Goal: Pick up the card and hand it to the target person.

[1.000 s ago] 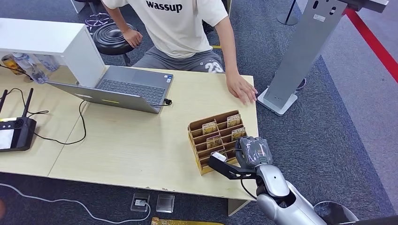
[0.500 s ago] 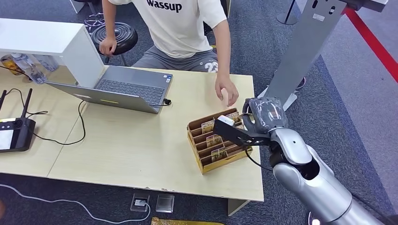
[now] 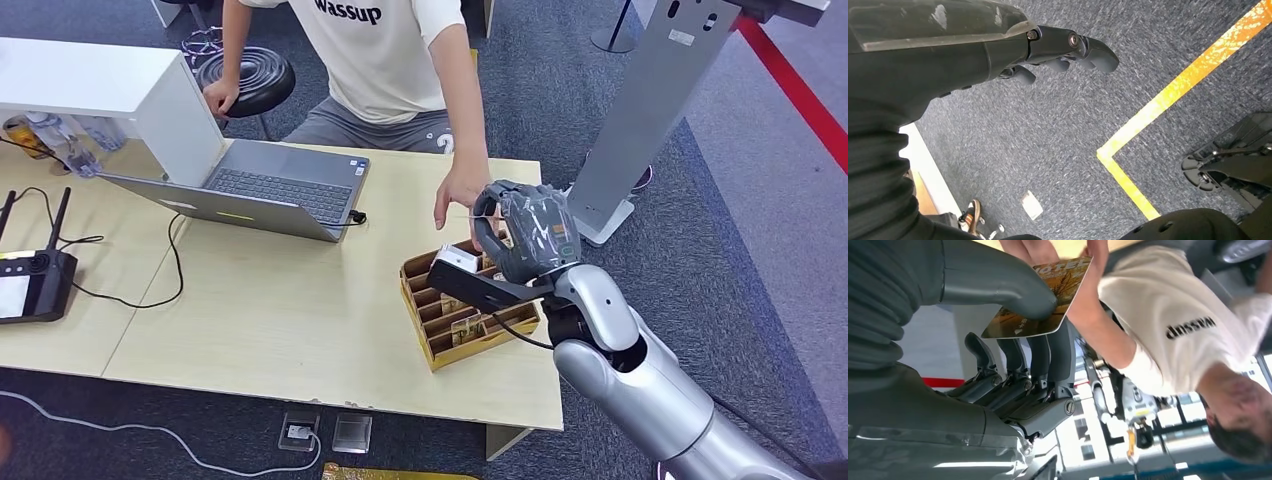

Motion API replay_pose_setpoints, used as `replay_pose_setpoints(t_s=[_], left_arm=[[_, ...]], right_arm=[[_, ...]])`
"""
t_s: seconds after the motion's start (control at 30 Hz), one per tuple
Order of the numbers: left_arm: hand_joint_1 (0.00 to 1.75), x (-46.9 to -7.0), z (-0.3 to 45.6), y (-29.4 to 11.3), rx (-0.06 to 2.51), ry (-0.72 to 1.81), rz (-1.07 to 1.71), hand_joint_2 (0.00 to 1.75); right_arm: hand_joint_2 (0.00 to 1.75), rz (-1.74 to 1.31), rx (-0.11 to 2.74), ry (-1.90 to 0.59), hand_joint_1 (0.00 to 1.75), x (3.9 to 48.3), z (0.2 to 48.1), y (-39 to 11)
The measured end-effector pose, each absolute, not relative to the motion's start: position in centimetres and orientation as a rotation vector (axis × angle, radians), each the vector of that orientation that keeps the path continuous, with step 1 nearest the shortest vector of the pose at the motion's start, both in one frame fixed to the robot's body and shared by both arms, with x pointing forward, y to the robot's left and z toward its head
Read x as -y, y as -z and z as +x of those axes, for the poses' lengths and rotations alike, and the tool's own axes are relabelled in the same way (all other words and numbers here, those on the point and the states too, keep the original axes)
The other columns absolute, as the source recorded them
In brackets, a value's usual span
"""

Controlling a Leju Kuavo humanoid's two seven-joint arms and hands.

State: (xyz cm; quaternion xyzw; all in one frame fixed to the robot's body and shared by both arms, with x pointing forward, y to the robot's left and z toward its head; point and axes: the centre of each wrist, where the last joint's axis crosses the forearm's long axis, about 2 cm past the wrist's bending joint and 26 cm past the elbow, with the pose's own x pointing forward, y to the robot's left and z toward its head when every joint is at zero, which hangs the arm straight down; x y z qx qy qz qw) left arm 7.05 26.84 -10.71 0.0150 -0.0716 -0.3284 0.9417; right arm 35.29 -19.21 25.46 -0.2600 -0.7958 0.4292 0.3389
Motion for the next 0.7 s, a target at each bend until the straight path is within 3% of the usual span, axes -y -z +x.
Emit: replay_pose_setpoints(t_s=[0.3, 0.43, 0.7], left_arm=[[0.0, -26.5, 7.4, 10.6, 0.149, 0.665, 0.011, 1.75], [0.0, -26.5, 7.3, 10.6, 0.145, 0.663, 0.015, 0.0], [0.0, -26.5, 6.8, 10.7, 0.132, 0.638, 0.025, 0.0]], right_arm=[[1.75, -0.687, 2.13, -0.994, 1.43, 17.7, 36.8, -21.8], [1.75, -0.65, 2.104, -0.97, 0.0, 17.3, 37.0, -20.8], [1.75, -0.47, 2.036, -0.864, 0.0, 17.2, 36.2, -18.6]])
